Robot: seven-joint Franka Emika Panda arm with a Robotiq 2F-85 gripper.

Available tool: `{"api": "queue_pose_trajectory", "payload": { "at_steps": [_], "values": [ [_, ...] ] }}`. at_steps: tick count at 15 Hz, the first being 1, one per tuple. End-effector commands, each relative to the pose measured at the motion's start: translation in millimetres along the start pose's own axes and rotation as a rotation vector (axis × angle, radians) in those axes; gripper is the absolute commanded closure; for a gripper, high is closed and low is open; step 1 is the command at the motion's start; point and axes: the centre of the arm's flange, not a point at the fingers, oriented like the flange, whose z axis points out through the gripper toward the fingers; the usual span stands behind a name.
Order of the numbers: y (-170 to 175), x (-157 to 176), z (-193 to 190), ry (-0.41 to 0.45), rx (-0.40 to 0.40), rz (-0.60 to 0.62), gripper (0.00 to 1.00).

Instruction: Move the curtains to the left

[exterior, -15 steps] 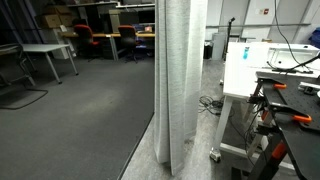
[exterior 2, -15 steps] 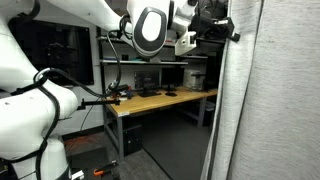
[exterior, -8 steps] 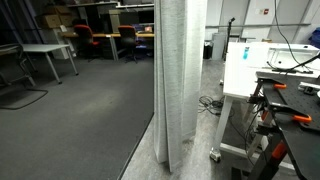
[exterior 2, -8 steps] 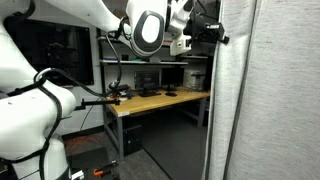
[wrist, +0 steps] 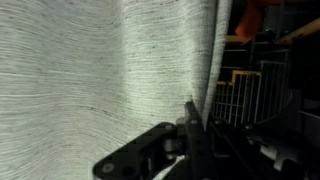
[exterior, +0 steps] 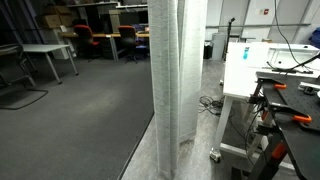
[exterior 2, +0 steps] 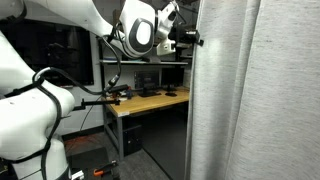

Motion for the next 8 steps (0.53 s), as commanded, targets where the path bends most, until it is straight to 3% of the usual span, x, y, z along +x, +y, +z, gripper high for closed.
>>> {"api": "queue_pose_trajectory", "payload": {
  "at_steps": [1,8],
  "values": [
    [-49.8,-33.3,0.3,-0.015,0.017,0.001,0.99],
    [-158.0,-30.2,2.0,0.04,0.003,-0.196,0.99]
  ]
}}
